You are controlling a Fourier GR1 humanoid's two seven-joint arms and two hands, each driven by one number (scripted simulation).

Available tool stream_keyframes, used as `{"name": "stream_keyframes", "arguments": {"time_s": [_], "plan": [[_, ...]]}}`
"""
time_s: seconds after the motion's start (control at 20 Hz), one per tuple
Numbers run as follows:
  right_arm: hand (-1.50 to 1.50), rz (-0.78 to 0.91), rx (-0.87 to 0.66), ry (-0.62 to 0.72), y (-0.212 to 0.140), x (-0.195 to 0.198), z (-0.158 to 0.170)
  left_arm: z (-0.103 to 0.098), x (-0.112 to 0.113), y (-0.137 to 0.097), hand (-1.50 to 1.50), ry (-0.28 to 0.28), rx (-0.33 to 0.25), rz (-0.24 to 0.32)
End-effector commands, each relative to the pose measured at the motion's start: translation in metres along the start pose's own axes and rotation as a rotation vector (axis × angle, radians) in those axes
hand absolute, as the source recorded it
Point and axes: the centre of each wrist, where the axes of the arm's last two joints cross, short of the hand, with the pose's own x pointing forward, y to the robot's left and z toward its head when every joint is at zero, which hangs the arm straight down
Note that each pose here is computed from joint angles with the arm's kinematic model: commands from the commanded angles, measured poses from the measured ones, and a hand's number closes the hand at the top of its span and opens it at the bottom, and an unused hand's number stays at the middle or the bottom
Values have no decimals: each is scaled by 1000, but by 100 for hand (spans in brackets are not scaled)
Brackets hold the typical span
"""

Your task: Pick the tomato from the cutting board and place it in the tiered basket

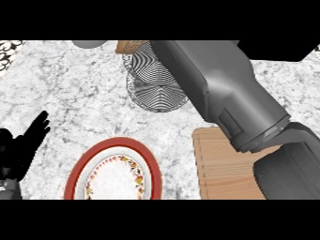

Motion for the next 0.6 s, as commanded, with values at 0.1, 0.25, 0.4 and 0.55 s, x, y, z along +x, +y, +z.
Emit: {"name": "stream_keyframes", "arguments": {"time_s": [0.1,0.25,0.4,0.55], "plan": [[-150,-254,-161,74,-44,-3,-9,2,-3,2,0,-9,0,14],[-150,-344,-124,171,-50,2,-5,13,-13,24,0,28,35,-2],[-150,-503,-115,245,-59,-22,-24,17,-17,27,0,45,49,17],[-150,-678,-76,230,-68,-26,-22,19,-13,30,0,40,78,27]]}}
